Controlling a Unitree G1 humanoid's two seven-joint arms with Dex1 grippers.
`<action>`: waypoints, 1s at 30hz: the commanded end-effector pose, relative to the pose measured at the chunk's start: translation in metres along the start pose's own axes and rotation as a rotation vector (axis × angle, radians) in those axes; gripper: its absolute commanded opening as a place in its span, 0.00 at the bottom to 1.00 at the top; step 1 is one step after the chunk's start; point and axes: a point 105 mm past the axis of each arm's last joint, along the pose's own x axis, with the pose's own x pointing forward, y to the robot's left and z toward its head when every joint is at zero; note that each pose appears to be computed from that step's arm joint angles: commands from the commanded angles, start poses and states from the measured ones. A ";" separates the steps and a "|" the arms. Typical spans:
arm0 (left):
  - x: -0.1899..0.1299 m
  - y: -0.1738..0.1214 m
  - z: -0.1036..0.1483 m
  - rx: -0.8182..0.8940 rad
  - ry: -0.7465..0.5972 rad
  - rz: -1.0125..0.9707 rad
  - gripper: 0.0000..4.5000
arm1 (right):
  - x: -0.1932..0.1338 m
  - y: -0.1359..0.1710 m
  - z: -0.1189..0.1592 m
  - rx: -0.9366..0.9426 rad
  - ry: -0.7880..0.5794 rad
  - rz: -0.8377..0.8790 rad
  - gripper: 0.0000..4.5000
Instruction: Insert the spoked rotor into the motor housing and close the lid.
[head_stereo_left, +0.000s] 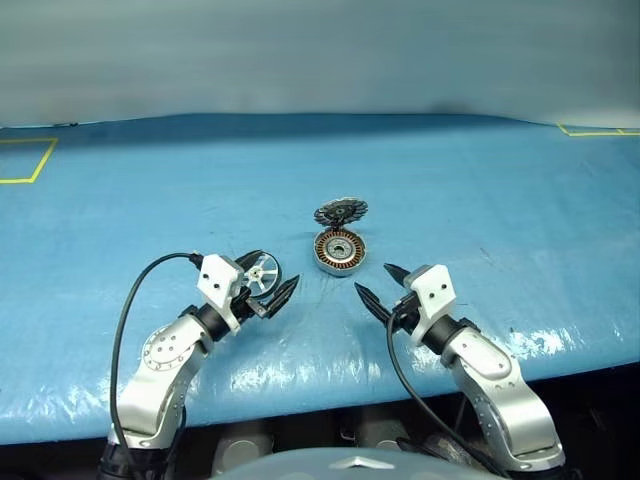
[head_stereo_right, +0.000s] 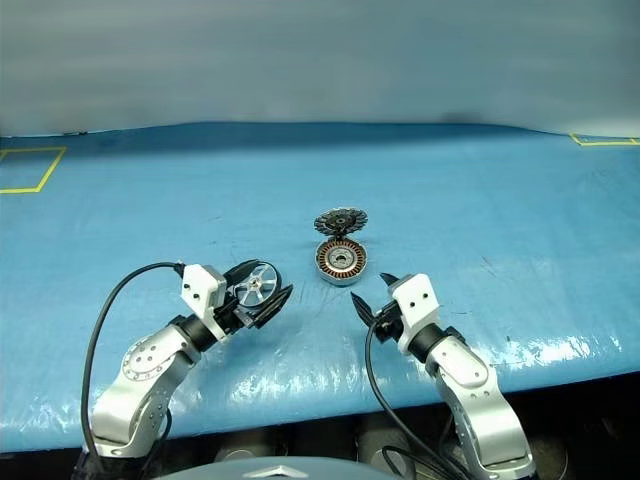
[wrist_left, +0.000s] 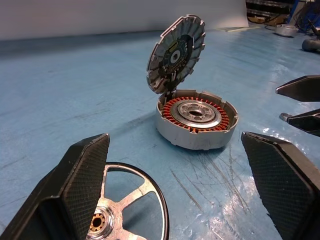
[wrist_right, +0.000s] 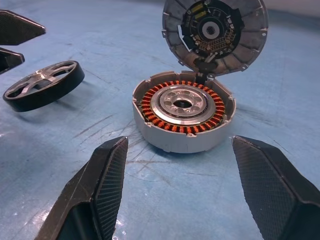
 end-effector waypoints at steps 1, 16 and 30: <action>0.001 -0.004 0.005 0.009 -0.018 -0.028 1.00 | -0.002 0.004 0.014 -0.016 -0.049 0.032 0.77; 0.004 -0.005 0.006 -0.007 -0.007 -0.038 1.00 | 0.001 0.003 0.010 -0.010 -0.020 0.035 0.77; 0.005 0.003 0.013 0.034 -0.037 0.004 1.00 | 0.003 0.007 0.016 -0.040 -0.021 0.085 0.99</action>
